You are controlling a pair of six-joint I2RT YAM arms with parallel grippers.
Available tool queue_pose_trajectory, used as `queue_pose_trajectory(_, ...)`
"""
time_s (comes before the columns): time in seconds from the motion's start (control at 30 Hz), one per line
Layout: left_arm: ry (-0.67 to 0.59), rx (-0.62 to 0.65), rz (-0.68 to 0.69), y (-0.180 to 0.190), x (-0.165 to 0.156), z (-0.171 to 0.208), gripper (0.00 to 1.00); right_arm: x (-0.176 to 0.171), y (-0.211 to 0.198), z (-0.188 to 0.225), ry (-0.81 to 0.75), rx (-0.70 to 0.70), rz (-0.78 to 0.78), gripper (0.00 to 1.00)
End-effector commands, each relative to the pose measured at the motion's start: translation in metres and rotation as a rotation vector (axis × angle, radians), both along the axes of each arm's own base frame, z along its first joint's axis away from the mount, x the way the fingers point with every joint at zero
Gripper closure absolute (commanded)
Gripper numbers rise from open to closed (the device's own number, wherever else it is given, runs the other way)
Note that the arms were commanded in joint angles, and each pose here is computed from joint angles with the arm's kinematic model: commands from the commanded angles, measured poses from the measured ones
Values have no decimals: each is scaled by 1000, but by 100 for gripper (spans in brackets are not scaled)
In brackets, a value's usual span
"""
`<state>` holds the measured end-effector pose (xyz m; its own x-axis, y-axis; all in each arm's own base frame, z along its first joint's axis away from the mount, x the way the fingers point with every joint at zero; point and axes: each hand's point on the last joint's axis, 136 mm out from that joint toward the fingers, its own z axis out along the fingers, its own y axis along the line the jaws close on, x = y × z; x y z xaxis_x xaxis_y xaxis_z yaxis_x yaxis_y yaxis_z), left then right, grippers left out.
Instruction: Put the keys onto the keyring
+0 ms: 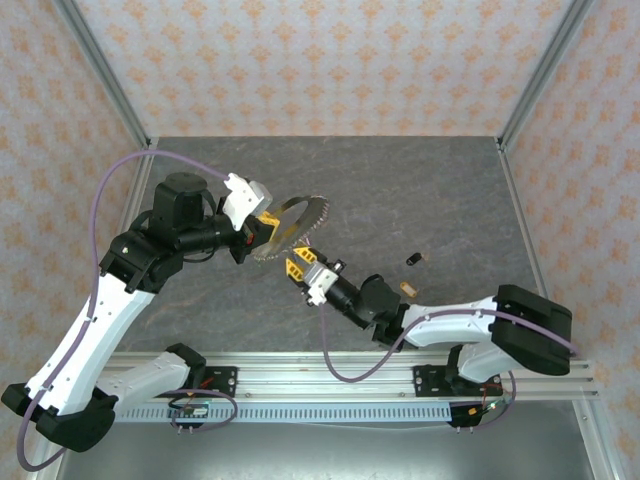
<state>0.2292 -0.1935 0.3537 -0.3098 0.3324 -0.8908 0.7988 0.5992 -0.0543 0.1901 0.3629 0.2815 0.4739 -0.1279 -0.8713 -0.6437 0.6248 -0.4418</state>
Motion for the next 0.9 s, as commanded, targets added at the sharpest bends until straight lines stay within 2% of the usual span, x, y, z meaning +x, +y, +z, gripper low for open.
queue_pose_trajectory(0.0, -64, -36, 3, 0, -2, 18, 100, 0, -5, -3, -3, -22, -23, 80)
queue_pose_trajectory(0.13, -65, -43, 1, 0, -2, 20, 100, 6, -4, -7, -21, -57, -62, 87)
queue_pose_trajectory(0.53, -63, -44, 4, 0, -3, 21, 100, 9, 9, -3, -36, -41, -42, 85)
queue_pose_trajectory(0.87, -63, -47, 1, -1, -3, 21, 100, 24, 1, 2, -9, 10, -92, 82)
